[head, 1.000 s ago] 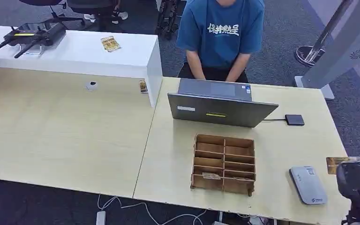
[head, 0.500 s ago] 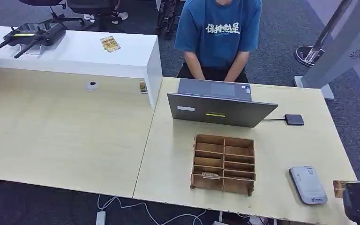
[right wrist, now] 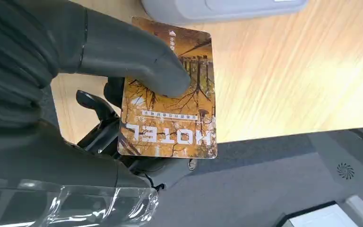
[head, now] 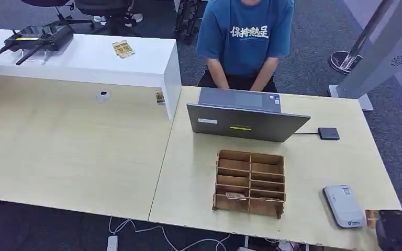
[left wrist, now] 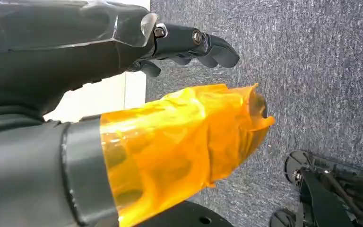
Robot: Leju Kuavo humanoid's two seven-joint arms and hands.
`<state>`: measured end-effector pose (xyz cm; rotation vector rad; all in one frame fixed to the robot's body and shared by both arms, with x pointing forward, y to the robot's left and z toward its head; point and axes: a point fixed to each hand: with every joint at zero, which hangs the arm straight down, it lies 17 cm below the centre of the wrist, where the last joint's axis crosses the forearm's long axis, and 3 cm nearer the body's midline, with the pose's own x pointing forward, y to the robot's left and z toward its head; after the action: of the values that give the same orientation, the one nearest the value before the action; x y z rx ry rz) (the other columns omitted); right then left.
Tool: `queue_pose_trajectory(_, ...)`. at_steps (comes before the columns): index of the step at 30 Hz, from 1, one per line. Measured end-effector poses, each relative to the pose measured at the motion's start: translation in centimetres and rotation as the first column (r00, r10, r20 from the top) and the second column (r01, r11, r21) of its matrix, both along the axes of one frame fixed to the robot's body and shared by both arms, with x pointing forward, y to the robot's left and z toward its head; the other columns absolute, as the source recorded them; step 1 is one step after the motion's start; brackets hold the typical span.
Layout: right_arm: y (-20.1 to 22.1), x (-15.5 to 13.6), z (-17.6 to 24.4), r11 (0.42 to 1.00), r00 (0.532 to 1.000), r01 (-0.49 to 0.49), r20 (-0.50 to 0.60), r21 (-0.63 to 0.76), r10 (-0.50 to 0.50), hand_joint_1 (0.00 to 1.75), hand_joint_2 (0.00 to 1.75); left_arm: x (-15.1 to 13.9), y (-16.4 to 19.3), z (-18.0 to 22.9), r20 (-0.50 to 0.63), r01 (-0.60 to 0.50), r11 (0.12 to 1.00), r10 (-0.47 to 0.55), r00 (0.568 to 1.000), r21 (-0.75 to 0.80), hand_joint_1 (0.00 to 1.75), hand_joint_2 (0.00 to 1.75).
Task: Pass the card to the sensor for recognition and then transmit it.
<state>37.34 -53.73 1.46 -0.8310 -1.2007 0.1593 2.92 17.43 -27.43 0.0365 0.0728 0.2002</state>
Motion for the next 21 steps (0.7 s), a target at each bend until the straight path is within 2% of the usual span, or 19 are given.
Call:
queue_pose_trajectory(13, 0.9, -0.2, -1.5, 1.0, 1.0, 0.006, -0.022, 0.026, -0.005, 1.75, 1.75, 0.0, 0.0, 0.0, 0.0, 0.001, 1.0, -0.001, 1.0, 0.0, 0.0, 0.0)
queue_pose_trajectory(21, 1.7, 0.9, -1.2, 1.0, 1.0, -0.004, -0.014, 0.025, 0.004, 1.75, 1.75, 0.0, 0.0, 0.0, 0.0, 0.004, 1.0, -0.004, 1.0, 0.0, 0.0, 0.0)
